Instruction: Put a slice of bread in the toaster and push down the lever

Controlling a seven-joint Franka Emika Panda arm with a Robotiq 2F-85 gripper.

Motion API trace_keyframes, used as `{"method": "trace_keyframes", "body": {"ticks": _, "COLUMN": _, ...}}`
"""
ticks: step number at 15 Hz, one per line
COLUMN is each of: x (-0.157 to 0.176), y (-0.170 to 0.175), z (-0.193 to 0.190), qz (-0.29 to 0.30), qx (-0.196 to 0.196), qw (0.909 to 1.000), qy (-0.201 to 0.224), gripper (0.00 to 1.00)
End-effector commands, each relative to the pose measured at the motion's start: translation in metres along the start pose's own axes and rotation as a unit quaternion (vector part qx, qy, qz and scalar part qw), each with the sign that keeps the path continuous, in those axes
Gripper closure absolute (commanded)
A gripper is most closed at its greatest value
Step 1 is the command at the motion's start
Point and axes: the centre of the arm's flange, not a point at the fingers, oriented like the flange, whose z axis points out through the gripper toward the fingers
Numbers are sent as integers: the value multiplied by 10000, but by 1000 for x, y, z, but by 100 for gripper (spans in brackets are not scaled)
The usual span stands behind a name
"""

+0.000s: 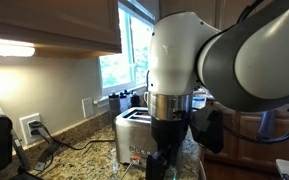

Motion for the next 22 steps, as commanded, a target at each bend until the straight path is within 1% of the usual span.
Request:
{"method": "trace_keyframes", "body": {"ticks": 1, "x": 1, "y": -9, "z": 13, "qz": 9, "qx": -21, "qw": 10000, "qy": -49, "gripper": 0}}
{"method": "trace_keyframes", "body": {"ticks": 3, "x": 1, "y": -13, "z": 20, "qz": -37, "qx": -4, "qw": 9999, "qy": -112, "gripper": 0}}
{"method": "trace_keyframes", "body": {"ticks": 10, "x": 16, "y": -32, "z": 20, "qz": -182, "qx": 81, "qw": 9998, "qy": -102, "gripper": 0}}
{"method": "trace_keyframes", "body": {"ticks": 14, "x": 24, "y": -40, "z": 29, "qz": -188, "qx": 124, "qw": 9996, "qy": -179, "gripper": 0}}
{"method": "trace_keyframes", "body": {"ticks": 22, "x": 48, "y": -44, "z": 51, "qz": -243, "qx": 102, "qw": 9994, "qy": -242, "gripper": 0}}
